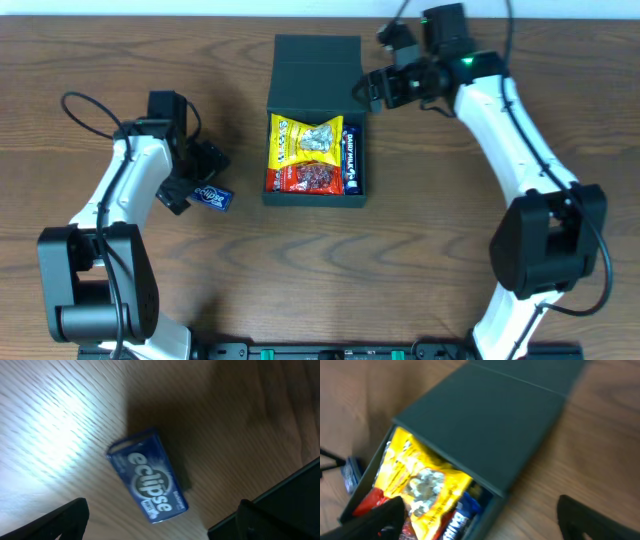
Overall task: Pack container
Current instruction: 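Grasp the Eclipse mint tin with the left gripper and carry it to the box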
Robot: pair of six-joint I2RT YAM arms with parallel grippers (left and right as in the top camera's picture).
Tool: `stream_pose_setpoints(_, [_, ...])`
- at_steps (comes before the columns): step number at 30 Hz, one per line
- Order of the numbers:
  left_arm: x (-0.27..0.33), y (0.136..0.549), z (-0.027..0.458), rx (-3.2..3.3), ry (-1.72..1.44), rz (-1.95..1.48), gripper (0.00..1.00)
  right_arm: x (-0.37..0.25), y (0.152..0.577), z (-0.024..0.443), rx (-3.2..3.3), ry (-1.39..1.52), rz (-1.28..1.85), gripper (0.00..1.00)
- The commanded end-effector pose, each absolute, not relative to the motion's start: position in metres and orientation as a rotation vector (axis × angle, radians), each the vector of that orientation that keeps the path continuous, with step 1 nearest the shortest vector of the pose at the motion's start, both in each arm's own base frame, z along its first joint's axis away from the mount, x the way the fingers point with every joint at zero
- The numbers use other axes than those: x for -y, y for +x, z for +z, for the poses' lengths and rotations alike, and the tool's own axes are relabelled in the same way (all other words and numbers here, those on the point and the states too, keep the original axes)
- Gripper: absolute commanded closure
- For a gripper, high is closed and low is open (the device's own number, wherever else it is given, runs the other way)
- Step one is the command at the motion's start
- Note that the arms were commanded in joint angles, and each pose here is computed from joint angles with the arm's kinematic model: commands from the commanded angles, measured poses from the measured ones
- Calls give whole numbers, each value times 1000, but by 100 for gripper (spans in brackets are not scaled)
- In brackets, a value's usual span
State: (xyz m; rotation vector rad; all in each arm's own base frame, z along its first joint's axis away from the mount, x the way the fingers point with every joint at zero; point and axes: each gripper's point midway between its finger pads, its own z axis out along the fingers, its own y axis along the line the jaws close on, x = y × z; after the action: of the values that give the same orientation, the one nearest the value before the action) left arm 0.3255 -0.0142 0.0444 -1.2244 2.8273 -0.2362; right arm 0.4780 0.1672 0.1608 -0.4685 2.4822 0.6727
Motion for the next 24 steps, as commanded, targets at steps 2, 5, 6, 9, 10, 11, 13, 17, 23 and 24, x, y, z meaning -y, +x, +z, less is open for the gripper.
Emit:
stream_pose_setpoints(2, [20,325,40,-2767,-1375,-250,5,-143,482,174,-2484,-320,760,1])
stream_pose_setpoints(5, [21,325,37,-2718,-1465,-245,2,-127,486,174,-2483,-279,749,1])
stream_pose_setpoints(6, [21,324,36,-2704,-1500,-243,0,-124,487,174,-2483,-269,746,1])
stream_pose_setpoints(9, [17,319,29,-2668,-1572,-212,7,-115,489,174,-2482,-246,738,1])
stream_pose_setpoints(10, [17,318,26,-2667,-1571,-212,7,-114,490,174,-2482,-244,737,1])
stream_pose_setpoints(11, [17,318,23,-2665,-1570,-215,7,-113,490,174,-2482,-243,735,1])
stream_pose_setpoints(13, [17,319,20,-2659,-1579,-210,7,-113,490,174,-2482,-242,731,1])
stream_pose_setpoints(17, [13,320,10,-2662,-1583,-173,8,-112,490,174,-2478,-263,718,1])
stream_pose_setpoints(23, [23,320,-12,-2716,-1615,-216,17,-112,490,174,-2478,-262,718,1])
stream_pose_setpoints(24, [22,321,-14,-2714,-1614,-216,18,-112,490,174,-2478,-262,718,1])
